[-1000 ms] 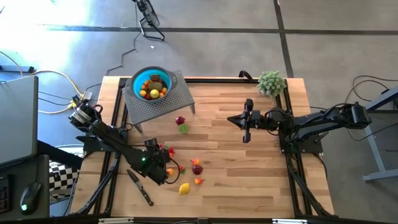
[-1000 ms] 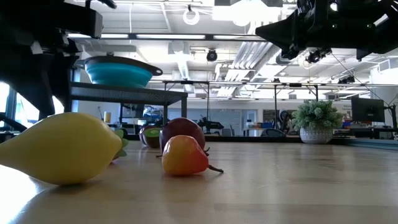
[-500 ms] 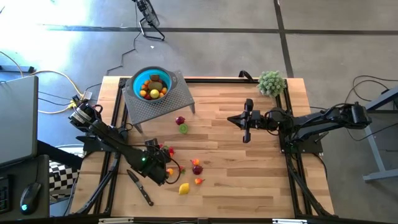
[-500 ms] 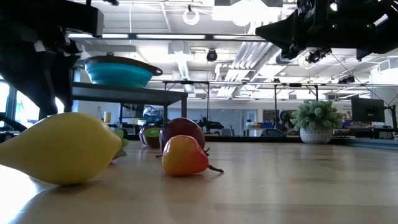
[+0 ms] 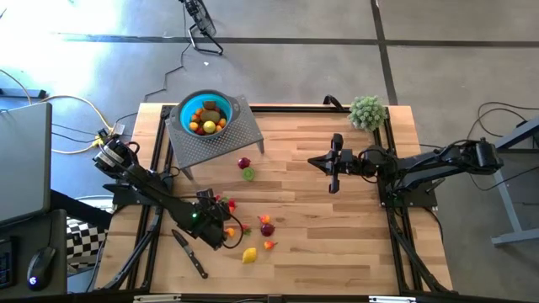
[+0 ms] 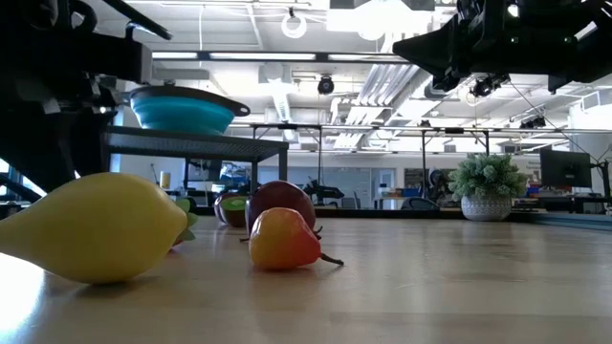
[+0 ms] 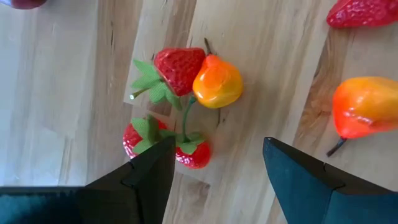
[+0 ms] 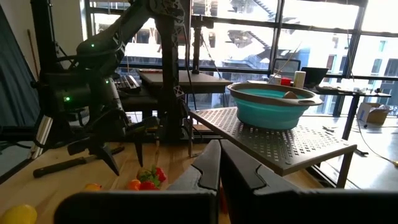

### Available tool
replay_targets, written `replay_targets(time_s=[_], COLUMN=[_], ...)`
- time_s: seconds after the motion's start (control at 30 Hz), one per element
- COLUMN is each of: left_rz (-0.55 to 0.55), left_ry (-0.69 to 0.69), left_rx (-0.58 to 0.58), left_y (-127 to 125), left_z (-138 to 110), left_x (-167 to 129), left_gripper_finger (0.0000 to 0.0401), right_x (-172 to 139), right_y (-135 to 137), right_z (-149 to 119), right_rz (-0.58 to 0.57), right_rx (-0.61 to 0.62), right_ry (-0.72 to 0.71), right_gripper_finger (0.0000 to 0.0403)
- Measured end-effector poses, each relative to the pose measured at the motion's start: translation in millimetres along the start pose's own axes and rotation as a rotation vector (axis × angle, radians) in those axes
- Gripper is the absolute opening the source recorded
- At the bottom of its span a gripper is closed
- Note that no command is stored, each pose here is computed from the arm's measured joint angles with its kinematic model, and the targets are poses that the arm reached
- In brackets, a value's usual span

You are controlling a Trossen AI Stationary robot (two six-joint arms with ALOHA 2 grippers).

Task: Pick & Place Fruit
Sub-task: Put the red strawberry into the blue strainer bowl on the shelf

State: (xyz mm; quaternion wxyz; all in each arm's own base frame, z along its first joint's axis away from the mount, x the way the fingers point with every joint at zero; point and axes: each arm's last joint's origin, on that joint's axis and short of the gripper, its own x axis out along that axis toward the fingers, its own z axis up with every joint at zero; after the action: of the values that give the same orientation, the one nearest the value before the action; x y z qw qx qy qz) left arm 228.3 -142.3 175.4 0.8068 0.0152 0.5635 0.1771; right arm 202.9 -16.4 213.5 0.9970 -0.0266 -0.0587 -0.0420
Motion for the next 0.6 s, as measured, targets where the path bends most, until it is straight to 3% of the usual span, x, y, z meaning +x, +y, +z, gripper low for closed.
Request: replay_targets(time_s=[0.6], left_rz=[0.03], left_ry=[-0.023], left_rx=[0.057], left_y=[5.1], left_z=[5.3], left_x=[3.9], left_gripper_finger=[0.0235], right_x=[0.0], right_y=[0.0], right_z=[0.0], right_rz=[0.0], right_rx=[0.0], right_ry=[0.0], right_gripper_finger=[0.0002])
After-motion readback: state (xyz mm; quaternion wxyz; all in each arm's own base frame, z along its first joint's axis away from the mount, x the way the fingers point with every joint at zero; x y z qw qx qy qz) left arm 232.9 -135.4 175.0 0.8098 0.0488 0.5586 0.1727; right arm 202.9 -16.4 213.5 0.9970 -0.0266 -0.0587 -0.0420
